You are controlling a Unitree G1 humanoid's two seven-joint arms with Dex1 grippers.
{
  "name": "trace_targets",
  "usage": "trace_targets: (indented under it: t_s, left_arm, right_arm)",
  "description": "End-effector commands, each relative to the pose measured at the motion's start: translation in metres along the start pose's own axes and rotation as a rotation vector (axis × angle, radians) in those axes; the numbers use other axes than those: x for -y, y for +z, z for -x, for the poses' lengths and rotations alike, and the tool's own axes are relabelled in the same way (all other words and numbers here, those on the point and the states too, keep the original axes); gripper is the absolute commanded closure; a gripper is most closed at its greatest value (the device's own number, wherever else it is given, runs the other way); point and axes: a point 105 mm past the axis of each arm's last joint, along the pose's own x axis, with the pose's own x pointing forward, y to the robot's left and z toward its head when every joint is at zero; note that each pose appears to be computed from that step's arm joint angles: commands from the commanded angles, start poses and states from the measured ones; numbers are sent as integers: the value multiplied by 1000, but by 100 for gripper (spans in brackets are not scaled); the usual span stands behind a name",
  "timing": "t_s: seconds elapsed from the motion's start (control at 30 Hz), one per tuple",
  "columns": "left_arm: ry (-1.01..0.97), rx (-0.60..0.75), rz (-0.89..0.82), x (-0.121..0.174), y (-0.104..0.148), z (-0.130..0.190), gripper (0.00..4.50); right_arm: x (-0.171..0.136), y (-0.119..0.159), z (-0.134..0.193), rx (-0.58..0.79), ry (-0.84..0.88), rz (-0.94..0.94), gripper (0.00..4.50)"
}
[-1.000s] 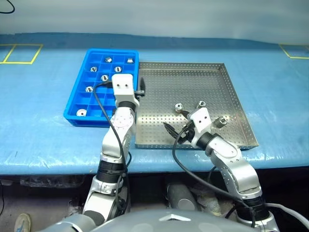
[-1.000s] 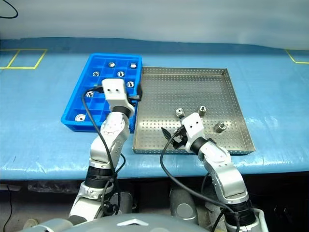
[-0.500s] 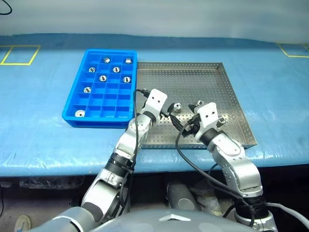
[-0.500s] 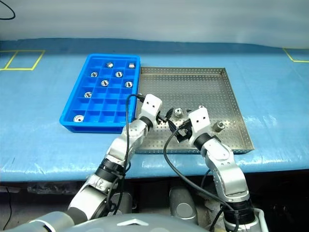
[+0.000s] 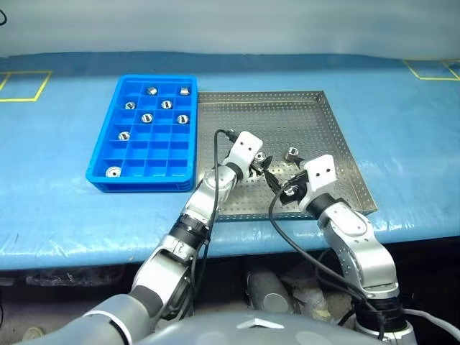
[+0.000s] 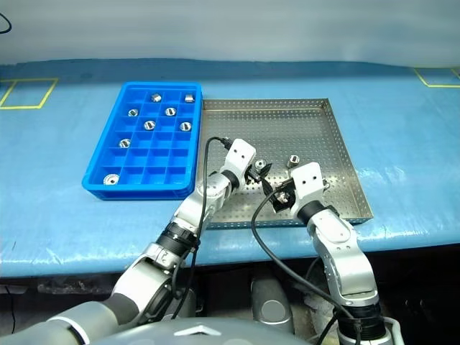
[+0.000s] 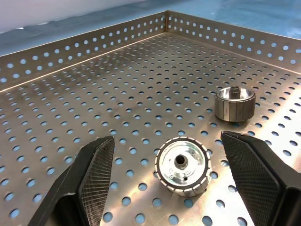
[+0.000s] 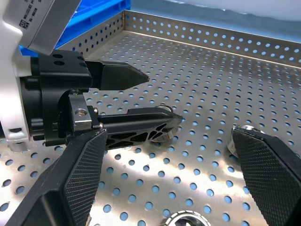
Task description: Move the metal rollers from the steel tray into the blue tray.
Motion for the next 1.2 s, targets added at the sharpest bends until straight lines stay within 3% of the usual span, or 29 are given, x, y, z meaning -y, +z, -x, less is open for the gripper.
trace_targets:
  t_s: [0.03,0.17,0.33,0.57,0.6,0.9,1.2]
  left_arm:
    - [-64,-13,-16,18,0,-9,55]
    - [-44,-111,-3,17,-24,-11,55]
    - [-47,-134,18,20,-31,-11,55]
    - [5,-79,48,14,-22,-11,278]
    - [13,-69,54,13,-20,-11,289]
    - [124,51,85,-1,-1,-4,289]
    - [571,201,137,-54,26,41,289]
  right_arm:
    - [-12,20,1,79,48,22,0]
    - [-15,21,2,80,50,26,0]
    - [-14,21,2,80,45,25,0]
    - [-16,19,1,75,48,22,0]
    - [-16,19,1,75,49,22,0]
    - [-17,17,0,72,54,21,0]
    - [-20,12,-3,58,72,15,0]
